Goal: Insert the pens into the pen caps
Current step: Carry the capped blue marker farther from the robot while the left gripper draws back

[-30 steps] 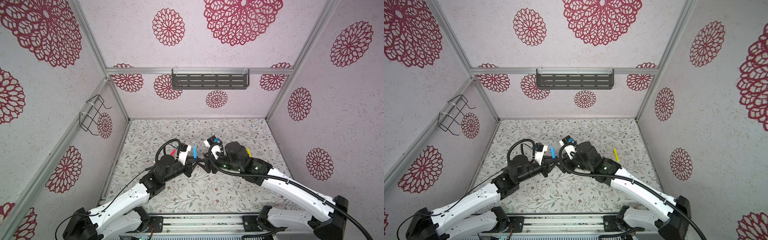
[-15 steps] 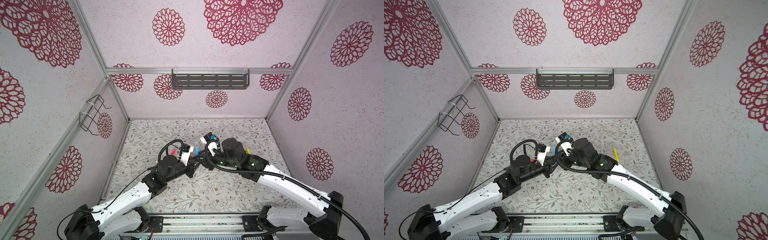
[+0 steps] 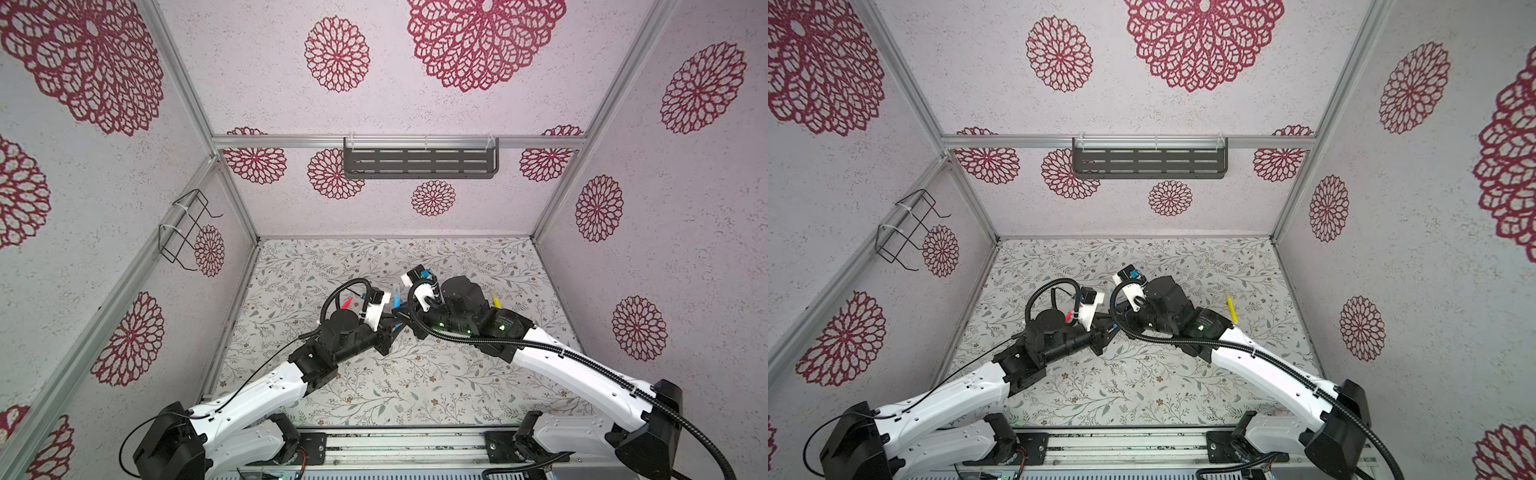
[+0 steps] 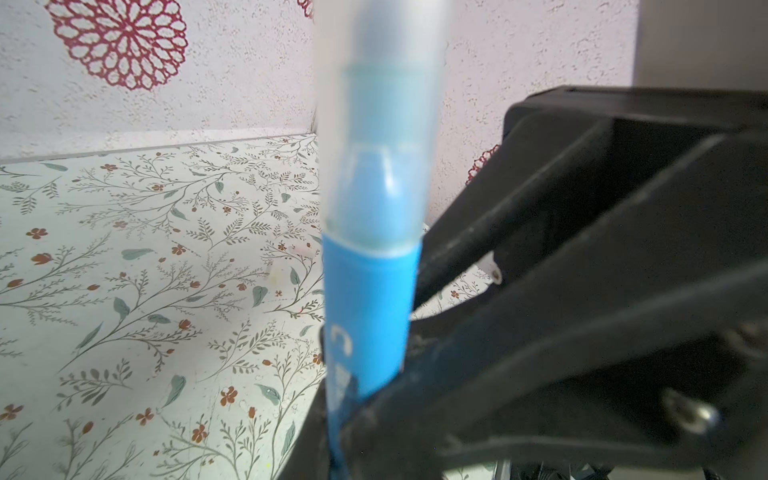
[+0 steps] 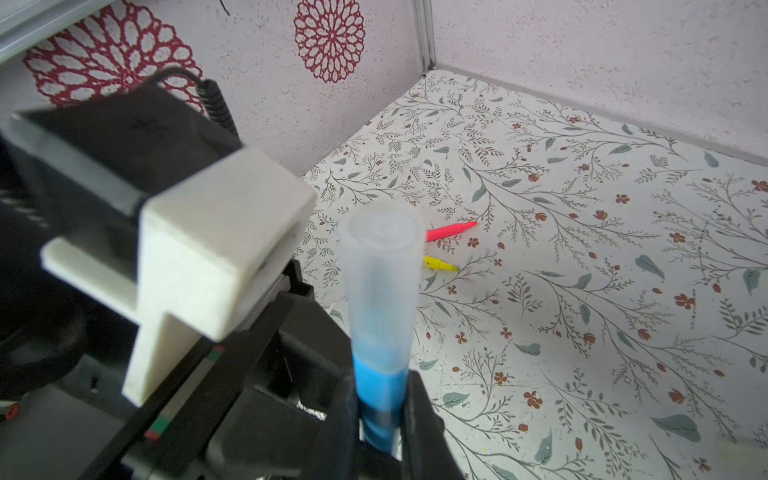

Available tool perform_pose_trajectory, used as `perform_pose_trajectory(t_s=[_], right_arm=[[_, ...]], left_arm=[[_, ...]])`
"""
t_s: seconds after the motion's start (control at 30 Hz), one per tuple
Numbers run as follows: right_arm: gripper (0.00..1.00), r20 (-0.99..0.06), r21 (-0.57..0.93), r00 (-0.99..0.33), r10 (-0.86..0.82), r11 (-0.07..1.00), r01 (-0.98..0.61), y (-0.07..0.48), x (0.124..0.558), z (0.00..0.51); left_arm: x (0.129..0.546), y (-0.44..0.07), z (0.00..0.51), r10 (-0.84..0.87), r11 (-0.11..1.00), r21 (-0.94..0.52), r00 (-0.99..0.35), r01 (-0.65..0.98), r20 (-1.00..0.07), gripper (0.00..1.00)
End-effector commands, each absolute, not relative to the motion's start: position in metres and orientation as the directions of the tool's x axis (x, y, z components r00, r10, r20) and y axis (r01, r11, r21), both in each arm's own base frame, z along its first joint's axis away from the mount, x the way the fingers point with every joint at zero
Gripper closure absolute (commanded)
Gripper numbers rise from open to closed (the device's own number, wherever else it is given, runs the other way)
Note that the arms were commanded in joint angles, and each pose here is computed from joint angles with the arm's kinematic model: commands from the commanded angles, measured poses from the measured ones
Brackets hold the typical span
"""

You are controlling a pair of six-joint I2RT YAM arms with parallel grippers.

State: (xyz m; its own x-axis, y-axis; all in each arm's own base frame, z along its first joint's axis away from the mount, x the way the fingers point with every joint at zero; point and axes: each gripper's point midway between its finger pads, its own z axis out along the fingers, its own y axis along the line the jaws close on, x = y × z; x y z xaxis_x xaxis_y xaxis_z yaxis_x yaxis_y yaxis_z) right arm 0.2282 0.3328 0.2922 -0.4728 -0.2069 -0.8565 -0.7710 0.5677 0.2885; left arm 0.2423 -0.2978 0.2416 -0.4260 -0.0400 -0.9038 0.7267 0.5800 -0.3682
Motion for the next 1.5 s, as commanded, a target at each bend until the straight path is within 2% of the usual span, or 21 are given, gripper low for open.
perform_pose_trajectory(t_s=[0.0, 0.03, 0.1, 0.23, 0.47, 0.83, 1.23, 1.47], right_arm=[[1.00, -0.892, 0.273, -0.430, -0.139, 0.594, -0.757, 0.325, 0.234, 0.316], [1.00, -0.892, 0.267, -0.431, -0.138, 0.607, -0.748, 0.322, 0.236, 0.315], [1.00, -0.891, 0.255, -0.433, -0.139, 0.635, -0.729, 0.316, 0.239, 0.314], [1.00, -0.882, 0.224, -0.449, -0.145, 0.709, -0.669, 0.299, 0.252, 0.309], [1.00, -0.836, 0.207, -0.530, -0.144, 0.811, -0.547, 0.260, 0.276, 0.288], [1.00, -0.699, 0.169, -0.714, -0.036, 0.962, -0.214, 0.160, 0.327, 0.223], [1.00, -0.525, 0.066, -0.848, 0.064, 0.997, 0.035, 0.083, 0.362, 0.146], [1.00, -0.357, -0.122, -0.934, 0.027, 0.990, 0.075, 0.049, 0.374, 0.105]], left_arm=[[0.239, -0.307, 0.264, -0.065, 0.541, -0.360, -0.389, 0.760, -0.919, 0.63], [0.238, -0.308, 0.263, -0.063, 0.543, -0.361, -0.392, 0.759, -0.918, 0.55], [0.239, -0.306, 0.263, -0.064, 0.551, -0.359, -0.391, 0.753, -0.918, 0.47], [0.241, -0.300, 0.262, -0.066, 0.574, -0.352, -0.386, 0.739, -0.920, 0.42], [0.244, -0.288, 0.261, -0.058, 0.628, -0.323, -0.371, 0.708, -0.927, 0.41], [0.245, -0.276, 0.258, -0.048, 0.671, -0.298, -0.362, 0.679, -0.931, 0.41], [0.244, -0.269, 0.255, -0.054, 0.684, -0.296, -0.359, 0.667, -0.932, 0.41], [0.243, -0.267, 0.254, -0.049, 0.689, -0.288, -0.354, 0.664, -0.934, 0.41]])
